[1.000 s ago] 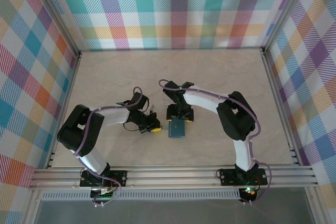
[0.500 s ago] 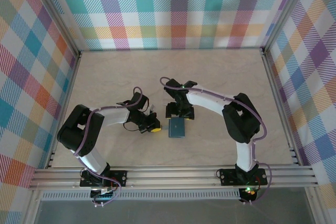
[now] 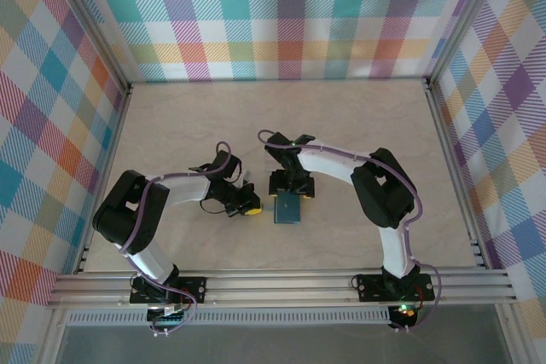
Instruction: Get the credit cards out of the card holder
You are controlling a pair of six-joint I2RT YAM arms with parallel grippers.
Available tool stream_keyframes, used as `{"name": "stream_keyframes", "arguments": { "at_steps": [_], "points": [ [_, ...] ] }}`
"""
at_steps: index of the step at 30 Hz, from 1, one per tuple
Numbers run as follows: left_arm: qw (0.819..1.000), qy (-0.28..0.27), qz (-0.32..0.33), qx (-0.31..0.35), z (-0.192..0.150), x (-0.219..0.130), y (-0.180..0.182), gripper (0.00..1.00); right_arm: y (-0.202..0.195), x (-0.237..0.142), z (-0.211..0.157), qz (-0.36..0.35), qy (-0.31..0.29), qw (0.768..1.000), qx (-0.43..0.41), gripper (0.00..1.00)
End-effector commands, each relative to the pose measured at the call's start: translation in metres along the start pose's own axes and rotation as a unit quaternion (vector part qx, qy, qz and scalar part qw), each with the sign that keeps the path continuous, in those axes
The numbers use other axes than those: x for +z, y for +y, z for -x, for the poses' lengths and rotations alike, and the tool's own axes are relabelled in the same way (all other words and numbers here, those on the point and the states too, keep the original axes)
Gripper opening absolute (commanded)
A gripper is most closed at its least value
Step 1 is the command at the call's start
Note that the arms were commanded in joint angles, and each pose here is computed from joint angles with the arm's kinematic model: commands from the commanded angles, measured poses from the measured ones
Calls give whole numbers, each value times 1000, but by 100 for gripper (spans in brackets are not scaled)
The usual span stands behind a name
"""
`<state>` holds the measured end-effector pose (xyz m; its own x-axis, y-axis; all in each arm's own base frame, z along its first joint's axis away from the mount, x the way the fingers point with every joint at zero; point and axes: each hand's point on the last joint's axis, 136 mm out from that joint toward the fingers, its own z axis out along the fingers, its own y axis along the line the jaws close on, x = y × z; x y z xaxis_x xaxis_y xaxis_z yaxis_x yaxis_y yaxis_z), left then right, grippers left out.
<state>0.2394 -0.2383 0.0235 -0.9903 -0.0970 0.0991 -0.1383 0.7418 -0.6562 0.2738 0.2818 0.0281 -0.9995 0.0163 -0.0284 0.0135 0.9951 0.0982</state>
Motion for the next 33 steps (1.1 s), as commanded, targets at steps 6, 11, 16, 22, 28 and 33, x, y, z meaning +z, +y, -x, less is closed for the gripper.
{"name": "stream_keyframes", "arguments": {
  "at_steps": [6, 11, 16, 22, 28, 33],
  "points": [
    [999, 13, 40, -24, -11, 2, 26, 0, -17, -27, 2, -24, -22, 999, 6, 85],
    [999, 8, 42, -22, -10, 0, 25, 0, -21, -39, 0, -19, -28, 999, 6, 84],
    [999, 9, 46, -27, -9, 4, 29, 0, -25, -48, -5, -14, -30, 999, 6, 79],
    [998, 4, 48, -29, -8, 2, 29, 0, -33, -56, -13, -13, -30, 999, 7, 65],
    [999, 5, 43, -28, -8, 3, 28, 0, -7, -41, -9, 30, -5, 1000, 8, 79],
    [999, 8, 39, -33, -9, 6, 29, 0, -2, -28, 2, 26, -12, 998, 60, 86]
  ]
}}
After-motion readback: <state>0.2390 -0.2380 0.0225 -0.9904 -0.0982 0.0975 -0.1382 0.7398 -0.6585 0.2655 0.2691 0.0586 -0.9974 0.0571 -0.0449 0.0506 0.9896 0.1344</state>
